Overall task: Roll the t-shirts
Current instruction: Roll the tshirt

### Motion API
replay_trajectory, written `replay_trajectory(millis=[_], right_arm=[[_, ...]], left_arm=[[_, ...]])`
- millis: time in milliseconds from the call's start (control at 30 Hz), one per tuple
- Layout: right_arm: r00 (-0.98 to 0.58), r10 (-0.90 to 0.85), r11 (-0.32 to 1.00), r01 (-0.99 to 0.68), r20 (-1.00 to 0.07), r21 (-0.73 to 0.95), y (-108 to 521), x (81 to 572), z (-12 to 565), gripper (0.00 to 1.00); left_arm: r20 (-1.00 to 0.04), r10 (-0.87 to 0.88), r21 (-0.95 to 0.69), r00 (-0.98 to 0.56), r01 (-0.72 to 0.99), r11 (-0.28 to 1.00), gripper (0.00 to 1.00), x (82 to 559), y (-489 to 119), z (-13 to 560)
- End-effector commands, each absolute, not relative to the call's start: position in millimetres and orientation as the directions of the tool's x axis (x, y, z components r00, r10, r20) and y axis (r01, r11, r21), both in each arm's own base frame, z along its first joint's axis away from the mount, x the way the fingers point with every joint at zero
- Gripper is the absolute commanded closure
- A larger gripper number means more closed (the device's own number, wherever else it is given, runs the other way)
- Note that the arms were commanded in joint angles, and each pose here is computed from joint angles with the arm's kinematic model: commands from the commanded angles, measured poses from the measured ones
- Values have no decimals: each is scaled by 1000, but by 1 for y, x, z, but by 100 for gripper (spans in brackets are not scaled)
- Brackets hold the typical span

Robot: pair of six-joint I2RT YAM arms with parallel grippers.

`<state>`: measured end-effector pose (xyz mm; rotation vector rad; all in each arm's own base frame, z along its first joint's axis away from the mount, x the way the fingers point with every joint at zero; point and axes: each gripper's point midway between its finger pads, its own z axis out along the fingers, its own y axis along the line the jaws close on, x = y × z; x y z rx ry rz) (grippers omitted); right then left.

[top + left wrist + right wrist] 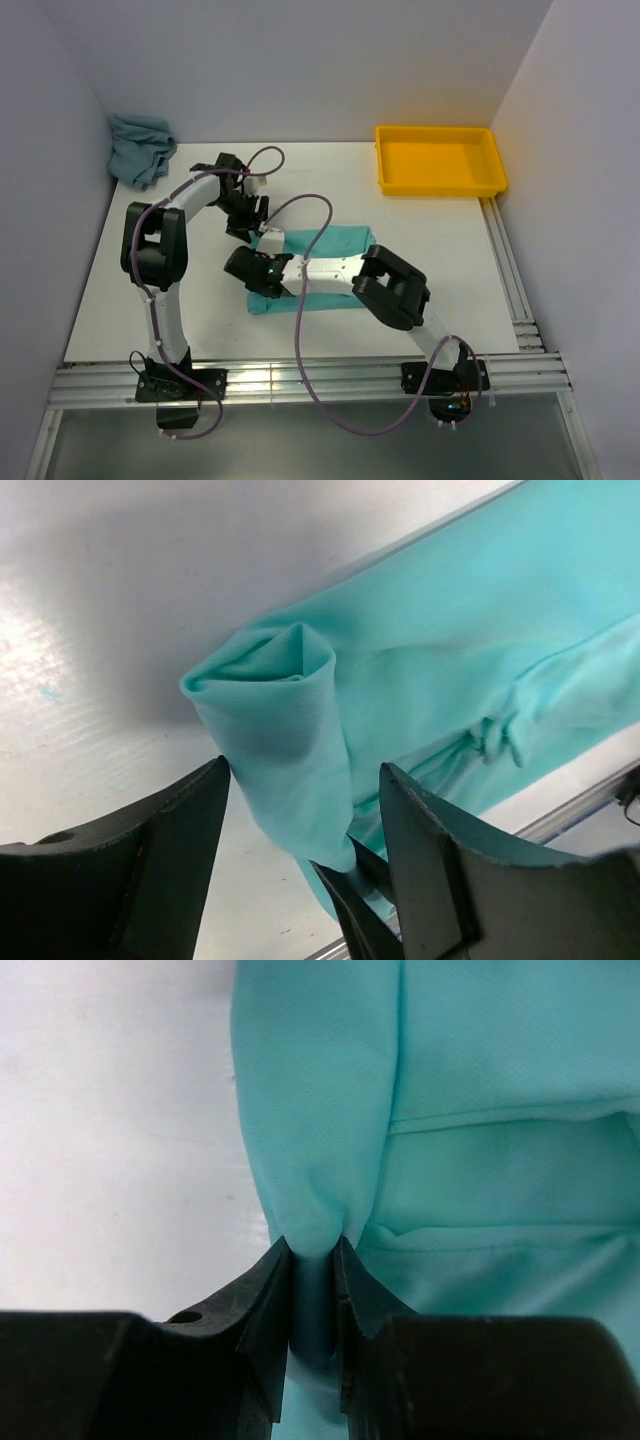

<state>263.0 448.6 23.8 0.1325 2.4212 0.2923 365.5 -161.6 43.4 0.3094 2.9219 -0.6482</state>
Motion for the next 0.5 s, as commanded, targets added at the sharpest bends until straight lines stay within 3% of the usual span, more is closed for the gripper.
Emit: replay_trajectory(millis=[0,200,300,467], right_arm=[[-825,252,887,-11,-505,461,462,256,18,86],[-880,333,718,3,-340,696,460,250,25,87],[-891,376,564,0,-256,826,468,254,41,87],[-910,396,420,60,-123,905,469,253,34,87]], left_arm=[[-254,177,-479,-951,282,831,32,379,-165,83],[-291,147,-551,-945,292,782,32,384,-146,102],[-285,122,-566,-951,269,779,32,382,-128,95],[-247,130,-585,-960,255,770,33,363,-122,66]])
